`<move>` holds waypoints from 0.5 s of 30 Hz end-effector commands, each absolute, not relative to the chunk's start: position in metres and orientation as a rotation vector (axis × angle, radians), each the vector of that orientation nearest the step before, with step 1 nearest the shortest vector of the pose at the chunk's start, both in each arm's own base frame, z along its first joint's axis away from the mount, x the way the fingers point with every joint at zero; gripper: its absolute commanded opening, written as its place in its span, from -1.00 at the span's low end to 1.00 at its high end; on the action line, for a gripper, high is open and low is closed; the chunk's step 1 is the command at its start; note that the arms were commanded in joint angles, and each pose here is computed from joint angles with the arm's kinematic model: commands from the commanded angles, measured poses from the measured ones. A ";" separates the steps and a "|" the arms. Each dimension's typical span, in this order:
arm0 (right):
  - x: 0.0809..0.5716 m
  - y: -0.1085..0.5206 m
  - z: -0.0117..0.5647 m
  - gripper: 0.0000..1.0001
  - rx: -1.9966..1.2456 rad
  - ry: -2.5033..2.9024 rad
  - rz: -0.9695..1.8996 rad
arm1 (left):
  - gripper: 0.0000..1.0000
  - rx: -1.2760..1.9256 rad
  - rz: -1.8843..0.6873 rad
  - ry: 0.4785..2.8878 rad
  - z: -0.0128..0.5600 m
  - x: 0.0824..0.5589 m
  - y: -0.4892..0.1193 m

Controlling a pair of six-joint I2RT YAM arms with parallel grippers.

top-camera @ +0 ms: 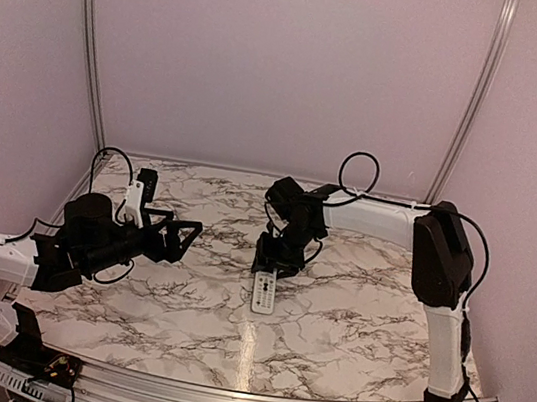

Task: Load the batteries into the remote control
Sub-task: Place the remote control at the center of the board.

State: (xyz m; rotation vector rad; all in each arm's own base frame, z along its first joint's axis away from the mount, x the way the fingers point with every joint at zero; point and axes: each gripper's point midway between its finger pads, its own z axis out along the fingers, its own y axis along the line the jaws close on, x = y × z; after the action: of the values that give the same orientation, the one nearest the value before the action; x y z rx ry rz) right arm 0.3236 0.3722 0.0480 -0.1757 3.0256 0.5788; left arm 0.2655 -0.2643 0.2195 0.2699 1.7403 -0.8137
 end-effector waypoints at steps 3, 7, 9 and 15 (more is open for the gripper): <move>0.319 0.370 0.037 -0.65 -0.128 3.102 0.489 | 0.98 0.246 -0.794 1.710 0.222 0.266 -0.256; 0.316 0.374 0.031 -0.53 -0.100 3.136 0.521 | 0.98 0.247 -0.789 1.709 0.221 0.265 -0.254; 0.314 0.376 0.029 -0.45 -0.094 3.154 0.535 | 0.98 0.244 -0.786 1.707 0.221 0.265 -0.253; 0.315 0.378 0.030 -0.23 -0.079 3.169 0.564 | 0.98 0.242 -0.788 1.697 0.221 0.263 -0.250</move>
State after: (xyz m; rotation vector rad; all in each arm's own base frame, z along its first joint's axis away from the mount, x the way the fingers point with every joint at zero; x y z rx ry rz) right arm 0.3155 0.3785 0.0351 -0.1190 3.1386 0.5842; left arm 0.2634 -0.2566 0.2164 0.2567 1.7281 -0.7961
